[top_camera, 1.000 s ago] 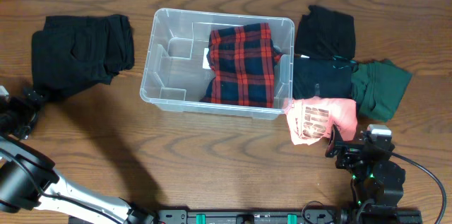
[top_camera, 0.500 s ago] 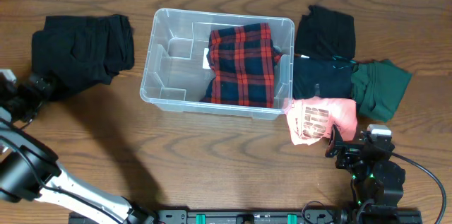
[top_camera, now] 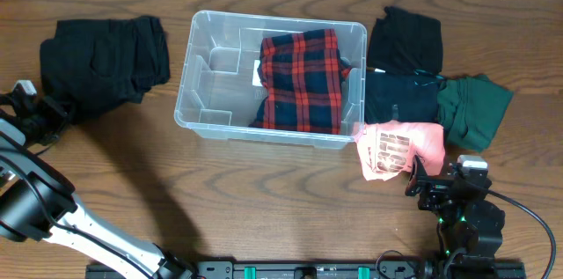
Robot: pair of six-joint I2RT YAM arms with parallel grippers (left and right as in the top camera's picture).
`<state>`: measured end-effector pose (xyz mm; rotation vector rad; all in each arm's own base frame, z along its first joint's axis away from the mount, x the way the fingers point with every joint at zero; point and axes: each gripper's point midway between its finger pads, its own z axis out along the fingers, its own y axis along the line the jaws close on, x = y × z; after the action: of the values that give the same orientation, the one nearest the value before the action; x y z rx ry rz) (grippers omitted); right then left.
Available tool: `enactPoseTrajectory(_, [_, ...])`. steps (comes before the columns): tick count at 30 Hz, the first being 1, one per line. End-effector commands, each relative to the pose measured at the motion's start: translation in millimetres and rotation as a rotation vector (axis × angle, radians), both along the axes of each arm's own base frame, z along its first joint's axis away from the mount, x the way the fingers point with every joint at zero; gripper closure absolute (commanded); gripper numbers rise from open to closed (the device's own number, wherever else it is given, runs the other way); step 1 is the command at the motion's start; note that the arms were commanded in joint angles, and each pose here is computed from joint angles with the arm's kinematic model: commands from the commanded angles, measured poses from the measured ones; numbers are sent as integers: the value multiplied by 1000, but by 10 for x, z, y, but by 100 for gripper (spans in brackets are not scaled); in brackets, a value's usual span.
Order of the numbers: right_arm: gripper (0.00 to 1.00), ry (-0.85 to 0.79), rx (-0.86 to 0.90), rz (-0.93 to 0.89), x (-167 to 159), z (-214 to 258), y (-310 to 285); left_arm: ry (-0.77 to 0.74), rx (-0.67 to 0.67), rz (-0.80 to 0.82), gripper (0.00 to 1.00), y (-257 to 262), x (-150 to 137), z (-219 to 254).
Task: Pack container
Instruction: 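Release the shirt and move the left gripper to the black garment, then grasp the black garment with the left gripper and carry it into the bin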
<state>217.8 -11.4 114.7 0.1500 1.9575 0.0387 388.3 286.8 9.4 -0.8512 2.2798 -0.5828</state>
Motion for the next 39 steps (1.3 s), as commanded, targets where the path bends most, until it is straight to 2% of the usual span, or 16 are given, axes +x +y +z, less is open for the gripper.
enactPoseTrajectory(1, [1,-3,4,-17,-1,-2,-27,-103,-138,-55,94,-220,6,198])
enactPoseTrajectory(5, [1,-3,4,-17,-1,-2,-27,-245,-215,-79,94,-304,-28,842])
enactPoseTrajectory(9, [1,-3,4,-17,-1,-2,-27,-389,-209,-148,94,-532,-104,1689])
enactPoseTrajectory(18, [1,-3,4,-17,-1,-2,-27,-684,77,-285,94,-1366,-412,3617])
enactPoseTrajectory(23, [1,-3,4,-17,-1,-2,-27,-826,111,-379,94,-2004,-555,4318])
enactPoseTrajectory(29, [1,-3,4,-17,-1,-2,-27,-941,53,-602,94,-2953,-522,4659])
enactPoseTrajectory(39, [1,-3,4,-17,-1,-2,-27,-990,-86,-989,94,-4750,-249,4340])
